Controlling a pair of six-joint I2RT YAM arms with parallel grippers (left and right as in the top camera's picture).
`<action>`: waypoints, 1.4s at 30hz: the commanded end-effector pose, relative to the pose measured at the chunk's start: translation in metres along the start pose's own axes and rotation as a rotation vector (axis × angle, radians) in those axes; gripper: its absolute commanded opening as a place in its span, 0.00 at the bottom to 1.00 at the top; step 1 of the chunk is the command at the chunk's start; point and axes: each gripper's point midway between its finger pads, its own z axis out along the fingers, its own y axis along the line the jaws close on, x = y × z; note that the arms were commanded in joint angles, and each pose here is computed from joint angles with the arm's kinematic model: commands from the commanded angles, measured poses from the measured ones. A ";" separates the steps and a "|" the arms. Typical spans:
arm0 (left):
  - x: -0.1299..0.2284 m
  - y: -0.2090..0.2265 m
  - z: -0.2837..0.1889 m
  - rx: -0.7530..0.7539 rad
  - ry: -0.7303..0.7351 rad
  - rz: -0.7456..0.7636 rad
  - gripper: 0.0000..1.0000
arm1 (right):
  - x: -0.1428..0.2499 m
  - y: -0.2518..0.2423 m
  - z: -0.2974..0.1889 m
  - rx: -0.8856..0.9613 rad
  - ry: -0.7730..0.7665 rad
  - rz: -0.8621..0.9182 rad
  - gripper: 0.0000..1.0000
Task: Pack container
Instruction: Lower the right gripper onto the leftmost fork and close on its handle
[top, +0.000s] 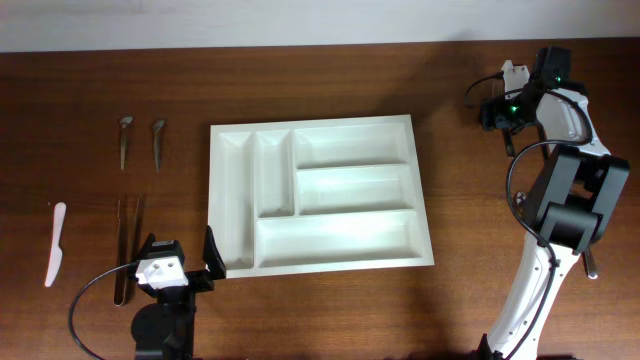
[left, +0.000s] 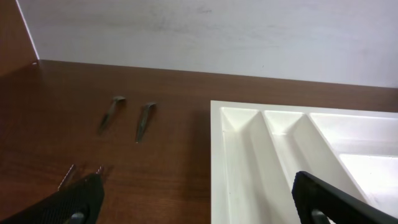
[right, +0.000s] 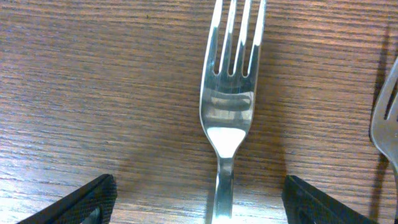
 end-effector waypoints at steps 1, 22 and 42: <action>0.001 -0.003 0.000 0.014 0.001 -0.002 0.99 | 0.012 -0.002 0.011 0.017 0.043 -0.012 0.85; 0.001 -0.003 0.000 0.014 0.001 -0.001 0.99 | 0.012 -0.006 0.011 0.021 0.041 -0.006 0.29; 0.001 -0.003 0.000 0.014 0.001 -0.002 0.99 | -0.008 -0.012 0.000 0.042 -0.011 -0.009 0.08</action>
